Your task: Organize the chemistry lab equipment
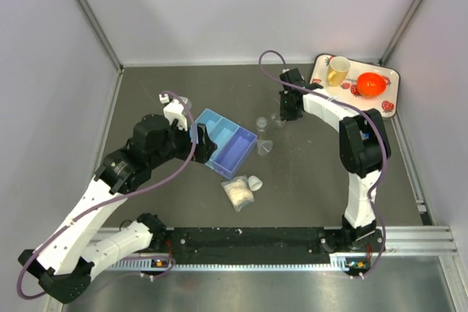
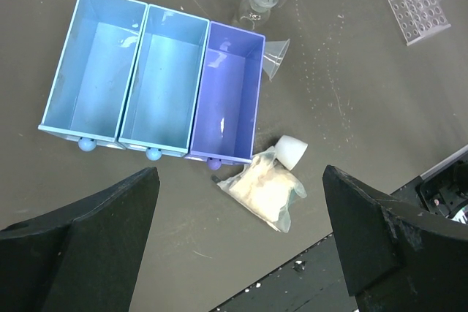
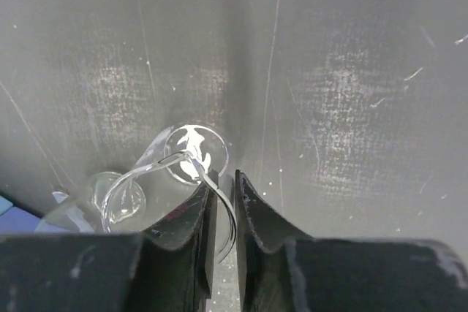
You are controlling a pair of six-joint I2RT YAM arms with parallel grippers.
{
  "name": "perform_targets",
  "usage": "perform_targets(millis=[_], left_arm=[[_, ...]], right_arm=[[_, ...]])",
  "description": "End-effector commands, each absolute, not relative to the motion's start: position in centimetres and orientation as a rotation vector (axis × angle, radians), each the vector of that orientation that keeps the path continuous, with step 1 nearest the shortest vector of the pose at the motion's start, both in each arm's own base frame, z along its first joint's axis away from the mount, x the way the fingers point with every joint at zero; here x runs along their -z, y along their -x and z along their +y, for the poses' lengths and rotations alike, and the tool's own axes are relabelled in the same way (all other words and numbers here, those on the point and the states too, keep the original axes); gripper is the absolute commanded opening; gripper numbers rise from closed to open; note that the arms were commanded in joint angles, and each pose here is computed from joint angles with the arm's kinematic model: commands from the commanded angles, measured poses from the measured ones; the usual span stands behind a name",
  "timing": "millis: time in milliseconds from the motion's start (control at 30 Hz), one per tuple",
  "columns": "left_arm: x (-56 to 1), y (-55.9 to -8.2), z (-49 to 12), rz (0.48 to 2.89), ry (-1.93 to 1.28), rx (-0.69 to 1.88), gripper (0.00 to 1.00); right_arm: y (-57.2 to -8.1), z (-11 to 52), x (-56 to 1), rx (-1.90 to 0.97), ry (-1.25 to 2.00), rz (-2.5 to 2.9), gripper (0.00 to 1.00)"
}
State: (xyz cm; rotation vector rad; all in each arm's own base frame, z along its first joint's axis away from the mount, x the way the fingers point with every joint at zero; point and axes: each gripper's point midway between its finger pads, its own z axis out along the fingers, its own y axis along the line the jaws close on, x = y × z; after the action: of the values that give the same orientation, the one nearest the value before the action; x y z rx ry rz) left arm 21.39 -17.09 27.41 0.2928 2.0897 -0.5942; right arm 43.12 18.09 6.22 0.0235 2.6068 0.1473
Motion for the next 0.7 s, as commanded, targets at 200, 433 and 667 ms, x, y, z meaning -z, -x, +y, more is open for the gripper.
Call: perform_targets(millis=[200, 433, 667], left_arm=[[-27.8, -22.2, -17.7, 2.049, -0.316, 0.607, 0.99], [-27.7, -21.9, -18.1, 2.05, -0.327, 0.633, 0.99], [-27.5, -21.6, -17.7, 2.051, -0.33, 0.623, 0.99]], right_arm=[[-44.8, 18.2, -10.6, -0.06, -0.011, 2.505, 0.0], [-42.3, 19.5, -21.6, 0.1, 0.182, 2.259, 0.0], [-37.0, 24.1, -25.4, -0.07, 0.434, 2.188, 0.0]])
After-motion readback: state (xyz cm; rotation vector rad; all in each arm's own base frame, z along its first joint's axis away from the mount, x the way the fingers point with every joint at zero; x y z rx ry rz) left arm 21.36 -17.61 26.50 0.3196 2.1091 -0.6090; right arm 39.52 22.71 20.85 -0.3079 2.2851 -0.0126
